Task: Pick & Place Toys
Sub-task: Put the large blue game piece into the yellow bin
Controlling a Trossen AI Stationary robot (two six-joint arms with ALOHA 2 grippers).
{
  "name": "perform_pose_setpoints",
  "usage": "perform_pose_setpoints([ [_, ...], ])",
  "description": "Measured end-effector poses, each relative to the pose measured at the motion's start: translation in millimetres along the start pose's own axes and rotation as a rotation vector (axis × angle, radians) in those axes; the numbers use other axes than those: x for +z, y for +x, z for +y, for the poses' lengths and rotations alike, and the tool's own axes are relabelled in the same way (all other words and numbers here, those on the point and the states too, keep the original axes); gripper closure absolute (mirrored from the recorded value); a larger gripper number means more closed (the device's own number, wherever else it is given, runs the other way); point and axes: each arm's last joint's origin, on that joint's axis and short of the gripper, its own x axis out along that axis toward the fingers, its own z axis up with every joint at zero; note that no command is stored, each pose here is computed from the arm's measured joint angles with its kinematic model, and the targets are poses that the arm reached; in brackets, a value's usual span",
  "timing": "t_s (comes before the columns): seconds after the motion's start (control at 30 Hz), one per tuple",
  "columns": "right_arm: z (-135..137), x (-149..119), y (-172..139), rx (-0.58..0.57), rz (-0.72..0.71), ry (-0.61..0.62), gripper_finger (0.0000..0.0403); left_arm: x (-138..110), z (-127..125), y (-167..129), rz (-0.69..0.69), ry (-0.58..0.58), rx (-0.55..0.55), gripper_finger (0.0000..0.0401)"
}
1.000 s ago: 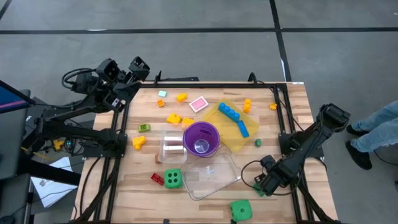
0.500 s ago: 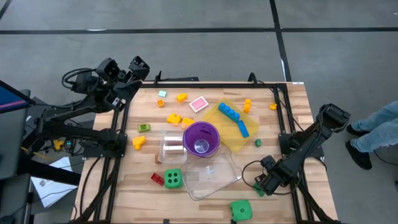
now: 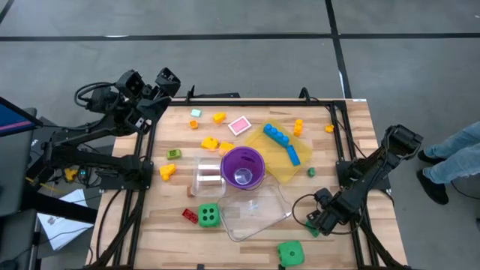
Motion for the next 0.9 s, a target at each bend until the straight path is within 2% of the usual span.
perform_pose_setpoints([
  [0.3,1,-1,-8,-0.028,-0.017,-0.002,0.0135,0,0,0,0.0,0.0,0.0,0.0196],
  [0.43,1,-1,-22,-0.031,-0.044,-0.029,0.0136,0,0,0,0.0,0.0,0.0,0.0196],
  [0.67,-19,15,-64,0.071,-0.168,0.004,0.0138,0,0,0,0.0,0.0,0.0,0.0196],
  [0.9,-48,50,-105,0.287,-0.334,0.066,0.0138,0,0,0,0.0,0.0,-0.001,0.0196],
])
